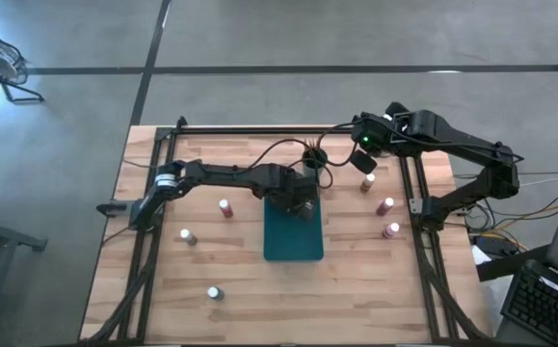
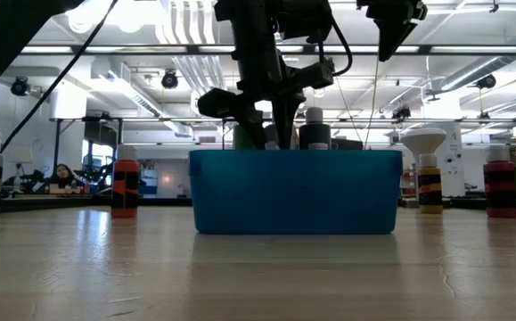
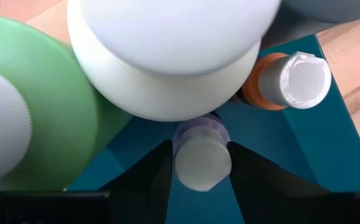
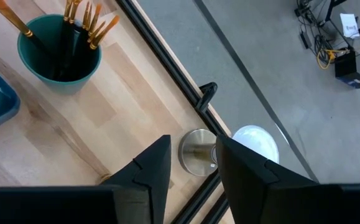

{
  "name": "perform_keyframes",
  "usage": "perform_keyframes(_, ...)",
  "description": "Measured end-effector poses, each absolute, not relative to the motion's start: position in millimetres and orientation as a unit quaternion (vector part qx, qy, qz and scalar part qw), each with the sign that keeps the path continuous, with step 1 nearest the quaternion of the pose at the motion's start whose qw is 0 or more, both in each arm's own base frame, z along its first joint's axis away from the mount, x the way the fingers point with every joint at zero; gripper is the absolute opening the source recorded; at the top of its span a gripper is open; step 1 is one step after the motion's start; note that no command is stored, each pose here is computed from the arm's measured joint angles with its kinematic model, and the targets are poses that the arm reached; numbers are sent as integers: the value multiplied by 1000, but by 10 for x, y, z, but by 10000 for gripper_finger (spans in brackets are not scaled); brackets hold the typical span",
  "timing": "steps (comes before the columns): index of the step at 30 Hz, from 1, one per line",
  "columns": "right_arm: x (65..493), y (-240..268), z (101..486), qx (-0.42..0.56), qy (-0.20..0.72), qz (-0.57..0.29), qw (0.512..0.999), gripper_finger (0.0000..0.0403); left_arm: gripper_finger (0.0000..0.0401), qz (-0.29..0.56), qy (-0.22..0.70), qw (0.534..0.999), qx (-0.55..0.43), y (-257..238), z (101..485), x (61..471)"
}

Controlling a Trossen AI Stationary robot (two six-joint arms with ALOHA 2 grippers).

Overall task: Pick & Place Paint Supplies
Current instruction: Put the small purple paint bottle into the blue bin

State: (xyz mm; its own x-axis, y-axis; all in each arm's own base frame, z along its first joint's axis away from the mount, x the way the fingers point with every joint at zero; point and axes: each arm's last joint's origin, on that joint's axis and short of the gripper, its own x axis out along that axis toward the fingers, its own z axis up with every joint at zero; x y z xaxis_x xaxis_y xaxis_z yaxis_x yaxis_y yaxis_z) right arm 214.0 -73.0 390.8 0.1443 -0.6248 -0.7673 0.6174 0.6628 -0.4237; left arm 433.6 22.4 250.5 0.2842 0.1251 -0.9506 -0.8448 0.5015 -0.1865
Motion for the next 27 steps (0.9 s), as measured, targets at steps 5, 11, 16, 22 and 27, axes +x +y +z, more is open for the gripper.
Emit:
perform_keyframes(5,2140,-729,3908,-4,509,-411,756,134,159,340,493,713,-365,224,2504,4335)
perform_keyframes(11,2139,-729,3907,-4,510,-411,756,143,161,340,493,713,-365,224,2504,4335)
perform_keyframes(16,2139,-730,3907,-4,510,-411,756,150,162,340,493,713,-365,222,2504,4335)
perform_keyframes(22,2139,-730,3907,-4,510,-411,756,156,163,335,497,711,-369,218,2504,4334)
perform_keyframes(27,2139,-730,3906,-4,510,-411,756,157,163,331,499,710,-371,215,2506,4333)
